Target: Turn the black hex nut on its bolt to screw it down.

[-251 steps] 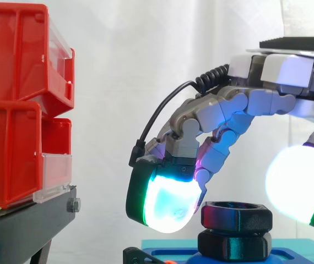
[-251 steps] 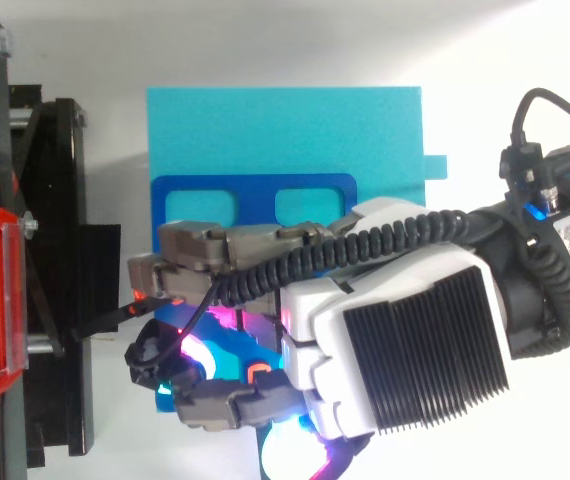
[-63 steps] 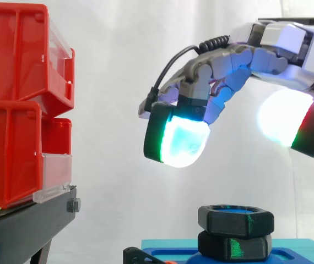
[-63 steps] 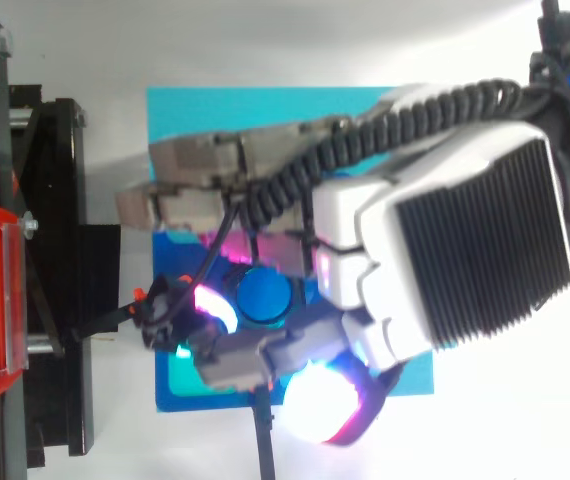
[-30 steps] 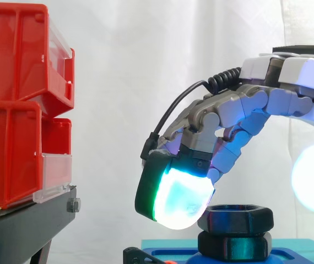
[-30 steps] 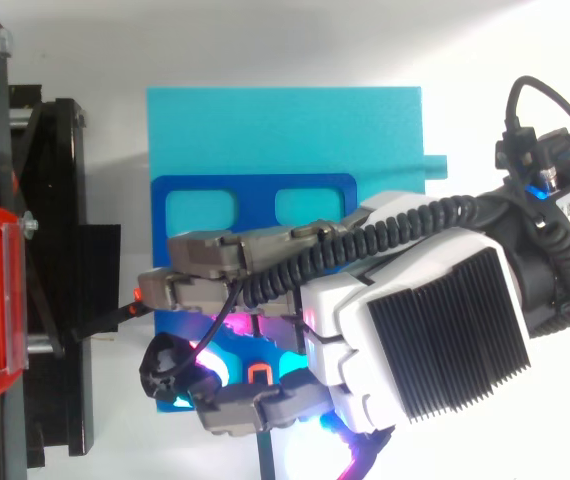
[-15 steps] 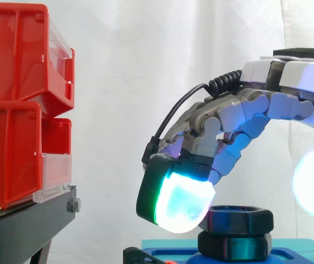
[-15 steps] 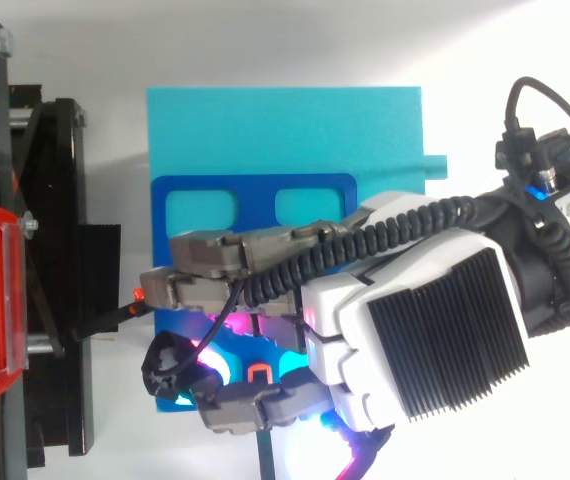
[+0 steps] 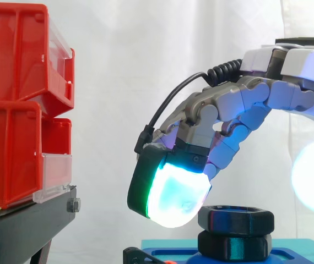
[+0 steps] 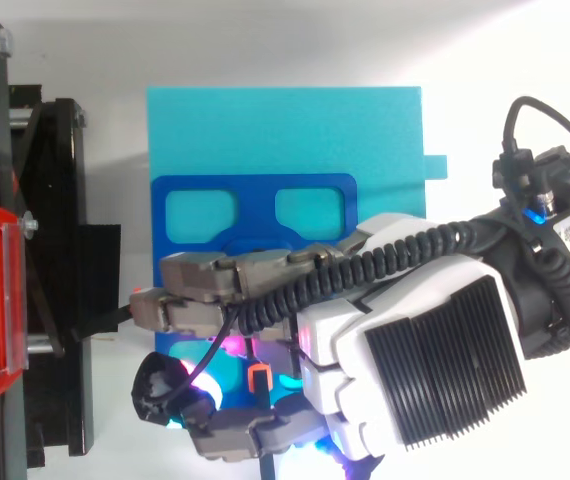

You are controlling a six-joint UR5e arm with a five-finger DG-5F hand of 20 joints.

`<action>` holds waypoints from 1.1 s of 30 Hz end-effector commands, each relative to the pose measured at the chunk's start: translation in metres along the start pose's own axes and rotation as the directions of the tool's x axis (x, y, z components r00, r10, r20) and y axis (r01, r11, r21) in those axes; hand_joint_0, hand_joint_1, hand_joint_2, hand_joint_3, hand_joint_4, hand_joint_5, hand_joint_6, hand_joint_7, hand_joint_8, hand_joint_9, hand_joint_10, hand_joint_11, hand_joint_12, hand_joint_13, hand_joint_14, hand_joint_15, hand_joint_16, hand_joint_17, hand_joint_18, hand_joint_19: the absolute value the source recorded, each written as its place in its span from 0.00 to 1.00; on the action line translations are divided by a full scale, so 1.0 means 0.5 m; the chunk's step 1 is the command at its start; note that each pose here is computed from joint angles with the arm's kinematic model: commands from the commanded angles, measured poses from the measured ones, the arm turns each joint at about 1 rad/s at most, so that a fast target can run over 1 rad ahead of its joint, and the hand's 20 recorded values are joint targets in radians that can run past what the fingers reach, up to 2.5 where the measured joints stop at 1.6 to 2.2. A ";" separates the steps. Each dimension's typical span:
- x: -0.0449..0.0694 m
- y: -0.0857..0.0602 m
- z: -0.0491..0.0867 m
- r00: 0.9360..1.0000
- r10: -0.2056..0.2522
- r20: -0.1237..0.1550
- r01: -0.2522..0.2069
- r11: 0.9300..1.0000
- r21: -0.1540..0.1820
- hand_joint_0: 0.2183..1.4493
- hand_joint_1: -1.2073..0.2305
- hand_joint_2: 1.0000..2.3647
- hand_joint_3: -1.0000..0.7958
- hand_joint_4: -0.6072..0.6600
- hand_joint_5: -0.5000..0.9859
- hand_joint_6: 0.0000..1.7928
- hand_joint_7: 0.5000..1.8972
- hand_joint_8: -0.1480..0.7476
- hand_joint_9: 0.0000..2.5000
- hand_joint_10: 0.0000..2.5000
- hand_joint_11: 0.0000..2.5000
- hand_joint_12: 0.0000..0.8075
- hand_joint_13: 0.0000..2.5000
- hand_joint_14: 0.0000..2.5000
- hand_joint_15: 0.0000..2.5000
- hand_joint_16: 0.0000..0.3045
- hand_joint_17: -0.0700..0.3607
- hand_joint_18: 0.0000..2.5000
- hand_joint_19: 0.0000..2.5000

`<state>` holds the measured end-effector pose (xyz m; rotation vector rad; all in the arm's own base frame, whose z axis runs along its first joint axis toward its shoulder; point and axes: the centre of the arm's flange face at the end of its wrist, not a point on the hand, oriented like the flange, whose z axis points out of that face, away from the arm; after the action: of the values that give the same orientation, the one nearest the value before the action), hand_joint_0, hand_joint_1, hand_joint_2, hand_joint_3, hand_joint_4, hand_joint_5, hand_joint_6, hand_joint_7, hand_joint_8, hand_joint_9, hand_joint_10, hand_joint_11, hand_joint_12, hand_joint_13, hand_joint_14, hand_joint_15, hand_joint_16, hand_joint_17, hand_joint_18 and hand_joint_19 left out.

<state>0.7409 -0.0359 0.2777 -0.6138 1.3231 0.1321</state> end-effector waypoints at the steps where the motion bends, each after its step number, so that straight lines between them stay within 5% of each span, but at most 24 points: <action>1: 0.002 0.001 -0.001 1.000 0.003 -0.008 -0.003 1.000 0.002 0.24 0.68 0.00 0.28 0.53 0.36 0.28 0.34 0.49 0.44 0.00 0.11 0.39 0.27 0.00 0.07 0.15 0.40 0.24 0.19; 26: 0.019 0.010 -0.010 1.000 0.004 -0.023 -0.004 1.000 0.009 0.24 0.69 0.00 0.28 0.53 0.36 0.28 0.35 0.49 0.44 0.00 0.12 0.39 0.27 0.00 0.07 0.15 0.40 0.24 0.19; 29: 0.059 0.020 -0.007 0.999 0.015 -0.045 -0.015 1.000 0.001 0.24 0.69 0.00 0.28 0.53 0.36 0.28 0.35 0.49 0.44 0.00 0.12 0.39 0.27 0.00 0.07 0.15 0.40 0.24 0.19; 31: 0.063 0.014 -0.007 0.999 0.012 -0.042 -0.012 1.000 0.005 0.24 0.69 0.00 0.28 0.54 0.36 0.28 0.35 0.49 0.44 0.00 0.12 0.39 0.27 0.00 0.07 0.15 0.40 0.24 0.19; 32: 0.097 0.021 -0.006 0.998 0.017 -0.052 -0.017 1.000 0.000 0.24 0.69 0.00 0.28 0.54 0.36 0.28 0.35 0.49 0.44 0.00 0.12 0.39 0.27 0.00 0.07 0.15 0.40 0.24 0.19; 33: 0.099 0.018 0.002 0.999 0.015 -0.043 -0.015 1.000 -0.001 0.24 0.69 0.00 0.28 0.54 0.36 0.28 0.35 0.49 0.44 0.00 0.12 0.39 0.27 0.00 0.07 0.15 0.40 0.24 0.19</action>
<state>0.7432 -0.0388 0.2440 -0.6086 1.3681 0.1282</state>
